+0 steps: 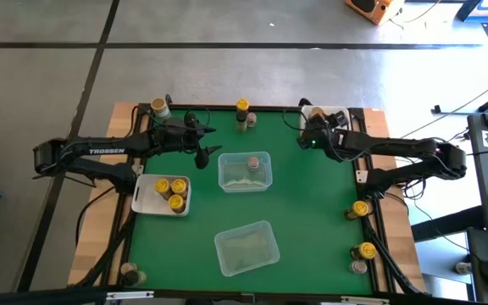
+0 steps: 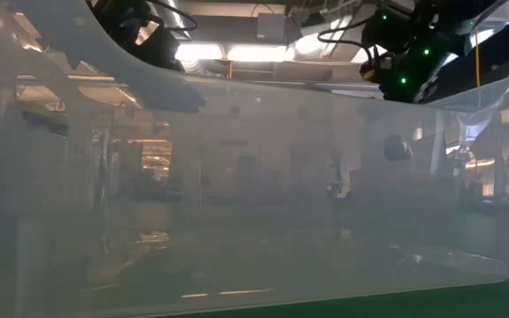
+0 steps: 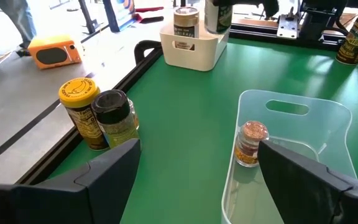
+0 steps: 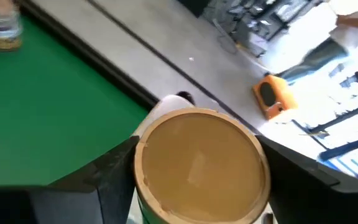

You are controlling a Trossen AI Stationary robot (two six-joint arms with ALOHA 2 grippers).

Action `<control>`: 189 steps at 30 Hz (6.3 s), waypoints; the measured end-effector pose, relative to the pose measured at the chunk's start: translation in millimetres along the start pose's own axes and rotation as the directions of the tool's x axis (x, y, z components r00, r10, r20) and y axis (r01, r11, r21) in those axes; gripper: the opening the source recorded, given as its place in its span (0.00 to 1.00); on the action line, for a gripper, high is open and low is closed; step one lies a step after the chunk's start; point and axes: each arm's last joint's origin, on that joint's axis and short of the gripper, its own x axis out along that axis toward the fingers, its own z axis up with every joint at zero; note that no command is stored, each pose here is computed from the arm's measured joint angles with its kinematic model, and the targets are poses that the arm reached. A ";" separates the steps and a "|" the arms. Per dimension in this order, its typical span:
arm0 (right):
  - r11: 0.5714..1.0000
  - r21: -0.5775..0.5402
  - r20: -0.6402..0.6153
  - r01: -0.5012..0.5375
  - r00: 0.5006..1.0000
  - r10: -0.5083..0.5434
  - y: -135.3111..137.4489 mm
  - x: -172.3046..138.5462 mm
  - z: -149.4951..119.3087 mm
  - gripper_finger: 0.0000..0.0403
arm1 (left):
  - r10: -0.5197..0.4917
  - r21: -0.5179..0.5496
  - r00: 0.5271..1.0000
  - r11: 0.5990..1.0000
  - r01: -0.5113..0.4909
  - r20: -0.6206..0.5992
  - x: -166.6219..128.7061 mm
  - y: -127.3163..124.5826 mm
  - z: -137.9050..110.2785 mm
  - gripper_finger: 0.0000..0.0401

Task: Sort spices by type
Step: Put the golden spice bottle into the top white bin, then put the brown spice bottle into the bottom transparent bin

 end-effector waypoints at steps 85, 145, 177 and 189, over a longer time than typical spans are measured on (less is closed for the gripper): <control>0.416 -0.242 0.108 -0.877 0.402 0.909 71.5 -45.4 2.0 0.96 | -0.158 0.077 0.987 0.984 0.160 -0.041 52.5 -94.3 22.7 0.81; 0.608 -0.229 -0.108 -0.760 0.641 0.760 90.6 -19.0 -27.2 0.96 | 0.183 -0.283 0.966 0.931 -0.229 -0.182 134.5 -124.5 -14.6 0.81; 0.492 -0.237 -0.011 -0.838 0.509 0.861 129.8 -2.5 -27.6 0.96 | 0.288 -0.289 0.946 0.903 -0.319 -0.148 167.1 -95.6 -34.7 0.75; 0.488 -0.241 -0.023 -0.839 0.508 0.861 129.8 -2.4 -28.7 0.96 | 0.299 -0.290 0.946 0.901 -0.323 -0.127 169.0 -89.6 -31.7 0.44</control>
